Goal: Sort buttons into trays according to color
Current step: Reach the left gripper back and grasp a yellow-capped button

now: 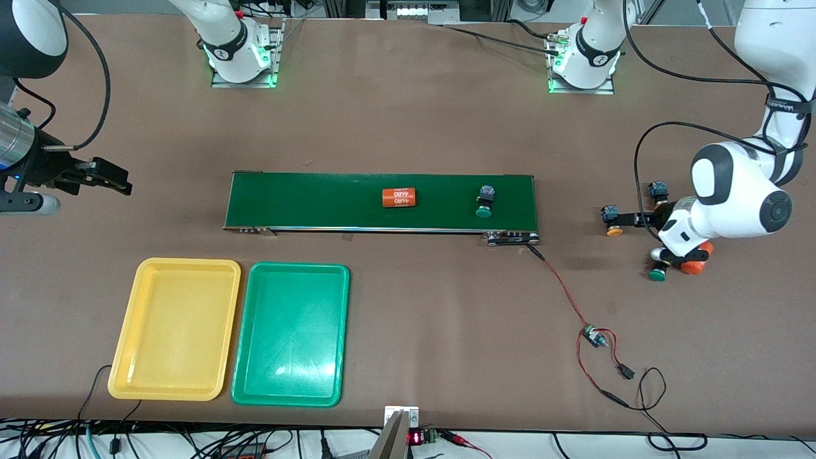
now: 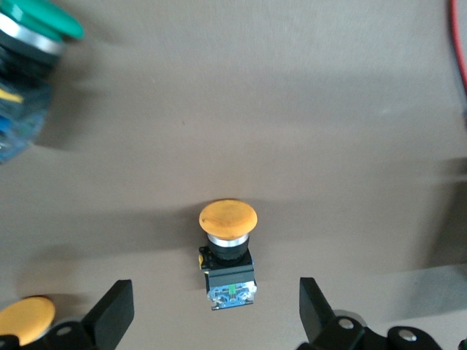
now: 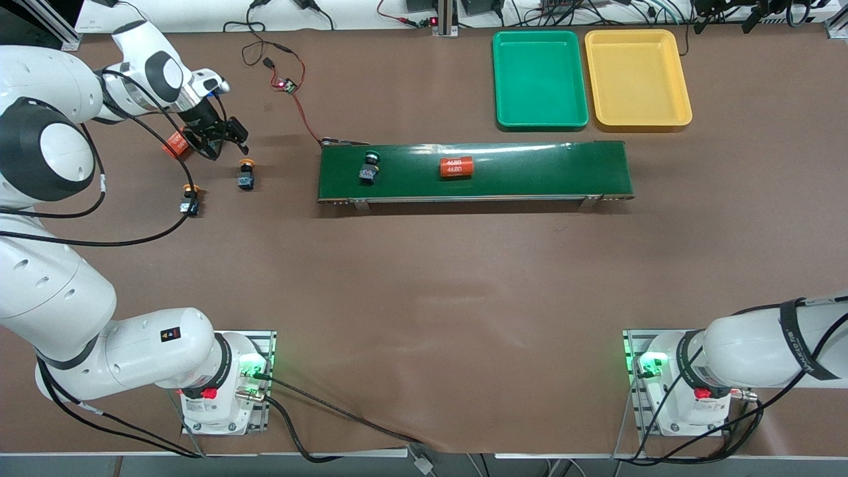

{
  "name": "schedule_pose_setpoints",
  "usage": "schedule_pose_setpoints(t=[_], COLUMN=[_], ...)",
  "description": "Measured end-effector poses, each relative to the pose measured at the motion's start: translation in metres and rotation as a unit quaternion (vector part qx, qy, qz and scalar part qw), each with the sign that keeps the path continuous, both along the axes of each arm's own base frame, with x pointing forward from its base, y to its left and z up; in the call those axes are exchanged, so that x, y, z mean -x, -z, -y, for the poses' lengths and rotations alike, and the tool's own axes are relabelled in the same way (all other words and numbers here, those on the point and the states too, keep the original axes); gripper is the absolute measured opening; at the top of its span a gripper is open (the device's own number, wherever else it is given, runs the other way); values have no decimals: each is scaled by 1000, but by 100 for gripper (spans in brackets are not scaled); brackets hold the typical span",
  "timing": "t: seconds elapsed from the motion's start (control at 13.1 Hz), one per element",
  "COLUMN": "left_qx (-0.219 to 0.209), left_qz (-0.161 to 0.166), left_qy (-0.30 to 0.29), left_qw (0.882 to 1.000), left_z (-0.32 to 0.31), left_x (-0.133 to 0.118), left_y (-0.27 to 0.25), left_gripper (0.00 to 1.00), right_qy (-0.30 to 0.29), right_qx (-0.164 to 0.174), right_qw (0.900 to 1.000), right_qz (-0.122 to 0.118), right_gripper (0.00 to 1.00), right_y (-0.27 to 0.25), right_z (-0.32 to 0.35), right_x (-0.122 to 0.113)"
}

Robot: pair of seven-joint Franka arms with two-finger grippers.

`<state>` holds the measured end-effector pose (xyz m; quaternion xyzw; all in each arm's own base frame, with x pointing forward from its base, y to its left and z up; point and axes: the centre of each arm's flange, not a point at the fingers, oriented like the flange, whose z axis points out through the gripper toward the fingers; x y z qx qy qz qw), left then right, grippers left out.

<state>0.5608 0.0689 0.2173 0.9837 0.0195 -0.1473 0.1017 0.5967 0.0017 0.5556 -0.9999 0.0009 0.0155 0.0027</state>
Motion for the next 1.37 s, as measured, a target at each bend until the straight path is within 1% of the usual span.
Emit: schedule_pose_setpoints(t=[0.38, 0.84, 0.92, 1.15, 1.22, 1.3, 1.37], left_qx=[-2, 0, 1, 2, 2, 2, 1], left_qz=[0, -3, -5, -13, -13, -12, -10], left_qy=[1, 9, 11, 12, 11, 11, 12], left_qw=[1000, 1000, 1000, 1000, 1000, 1000, 1000], left_z=[6, 18, 20, 22, 21, 21, 21], left_x=[13, 15, 17, 23, 23, 23, 22], left_y=[20, 46, 48, 53, 53, 53, 51], left_gripper=[100, 100, 91, 53, 44, 41, 41], right_qy=[1, -3, -3, -4, -4, -4, -4], right_qx=[0, 0, -1, -4, -4, -4, -4], right_qw=[1000, 1000, 1000, 1000, 1000, 1000, 1000], right_qz=[0, 0, 1, 1, 1, 1, 1], right_gripper=[100, 100, 100, 100, 100, 100, 100], right_y=[0, 0, -1, -1, -1, -1, -1], right_z=[1, -3, -3, -6, -6, -6, -6], right_x=[0, 0, 0, 0, 0, 0, 0])
